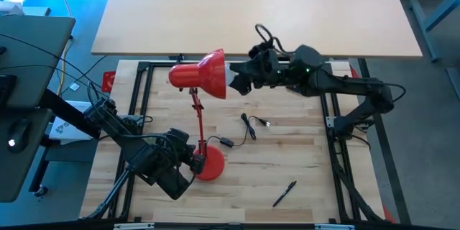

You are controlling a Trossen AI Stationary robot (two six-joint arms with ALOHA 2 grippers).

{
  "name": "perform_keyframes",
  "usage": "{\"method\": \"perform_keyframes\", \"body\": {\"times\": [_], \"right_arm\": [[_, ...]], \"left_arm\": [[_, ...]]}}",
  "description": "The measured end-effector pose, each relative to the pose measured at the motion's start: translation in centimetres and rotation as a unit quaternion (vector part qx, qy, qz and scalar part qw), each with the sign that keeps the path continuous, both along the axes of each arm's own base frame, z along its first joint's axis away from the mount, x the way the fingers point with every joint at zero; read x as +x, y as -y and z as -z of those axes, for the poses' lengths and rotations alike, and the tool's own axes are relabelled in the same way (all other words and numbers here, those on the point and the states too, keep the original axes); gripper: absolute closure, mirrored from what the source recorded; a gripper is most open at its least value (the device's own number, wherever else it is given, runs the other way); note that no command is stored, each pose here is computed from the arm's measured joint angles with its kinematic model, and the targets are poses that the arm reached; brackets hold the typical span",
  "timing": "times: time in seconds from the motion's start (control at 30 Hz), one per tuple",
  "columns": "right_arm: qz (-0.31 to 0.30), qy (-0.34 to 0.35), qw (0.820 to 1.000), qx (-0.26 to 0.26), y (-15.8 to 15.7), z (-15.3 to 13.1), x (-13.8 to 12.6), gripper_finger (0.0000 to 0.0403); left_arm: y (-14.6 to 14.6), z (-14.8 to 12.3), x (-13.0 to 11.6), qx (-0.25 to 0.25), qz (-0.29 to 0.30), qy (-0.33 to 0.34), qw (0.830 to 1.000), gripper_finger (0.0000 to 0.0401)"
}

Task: Screw lightbulb
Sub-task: Insert the white lightbulb into the red lamp

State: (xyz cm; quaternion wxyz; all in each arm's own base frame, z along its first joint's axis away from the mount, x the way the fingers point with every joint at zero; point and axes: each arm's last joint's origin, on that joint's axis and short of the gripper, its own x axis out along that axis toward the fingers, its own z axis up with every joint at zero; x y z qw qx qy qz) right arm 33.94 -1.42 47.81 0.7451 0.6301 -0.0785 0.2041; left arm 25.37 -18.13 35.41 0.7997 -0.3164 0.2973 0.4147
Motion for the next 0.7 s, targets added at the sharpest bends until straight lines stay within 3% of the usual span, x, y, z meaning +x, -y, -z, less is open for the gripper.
{"method": "perform_keyframes", "body": {"times": [0.17,0.33,0.7], "right_arm": [[-0.029,-0.028,0.998,-0.055,-0.3,-1.7,2.0,0.0059],[-0.019,-0.053,0.995,-0.088,-0.1,-3.1,2.3,0.0059],[0.003,-0.108,0.986,-0.127,1.3,-2.3,2.1,0.0059]], "left_arm": [[0.0,0.0,0.0,-0.001,-0.001,0.001,1.0,0.0401],[0.2,0.0,-0.1,-0.003,0.001,0.003,1.0,0.0401],[0.2,0.0,-0.1,-0.003,0.001,0.002,1.0,0.0401]]}}
